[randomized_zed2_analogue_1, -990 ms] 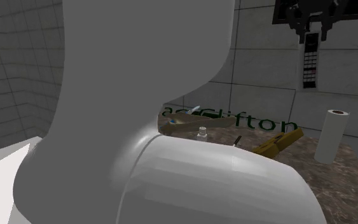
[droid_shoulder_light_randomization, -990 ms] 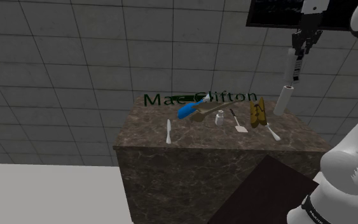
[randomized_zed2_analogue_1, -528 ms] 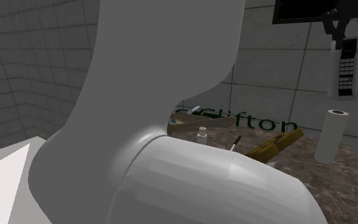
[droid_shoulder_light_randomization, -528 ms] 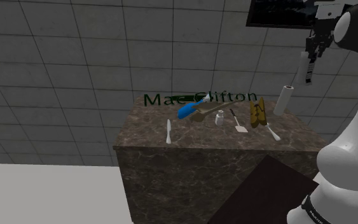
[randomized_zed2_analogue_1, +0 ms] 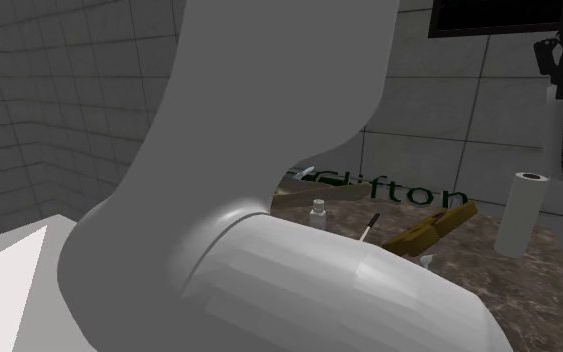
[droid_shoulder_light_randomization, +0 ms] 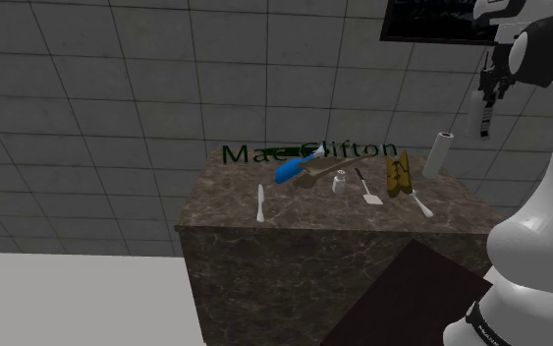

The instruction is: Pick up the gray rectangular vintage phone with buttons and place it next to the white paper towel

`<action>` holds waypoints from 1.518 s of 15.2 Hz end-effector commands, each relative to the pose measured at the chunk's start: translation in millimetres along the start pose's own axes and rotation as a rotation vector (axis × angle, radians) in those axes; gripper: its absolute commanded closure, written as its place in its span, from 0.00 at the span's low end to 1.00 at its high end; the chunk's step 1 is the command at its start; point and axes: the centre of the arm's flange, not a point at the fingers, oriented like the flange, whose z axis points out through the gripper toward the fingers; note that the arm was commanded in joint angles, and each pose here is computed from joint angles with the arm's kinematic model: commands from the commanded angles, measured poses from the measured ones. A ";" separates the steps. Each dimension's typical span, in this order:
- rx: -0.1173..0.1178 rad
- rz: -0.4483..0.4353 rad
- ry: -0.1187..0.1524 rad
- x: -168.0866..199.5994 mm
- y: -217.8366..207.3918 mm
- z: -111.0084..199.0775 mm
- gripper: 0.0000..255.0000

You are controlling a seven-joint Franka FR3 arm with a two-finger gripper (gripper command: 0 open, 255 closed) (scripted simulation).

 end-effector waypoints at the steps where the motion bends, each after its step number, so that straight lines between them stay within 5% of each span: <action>1: -0.001 0.000 0.001 0.6 -1.1 10.1 1.00; 23: -0.001 0.000 0.001 6.9 -15.5 125.2 1.00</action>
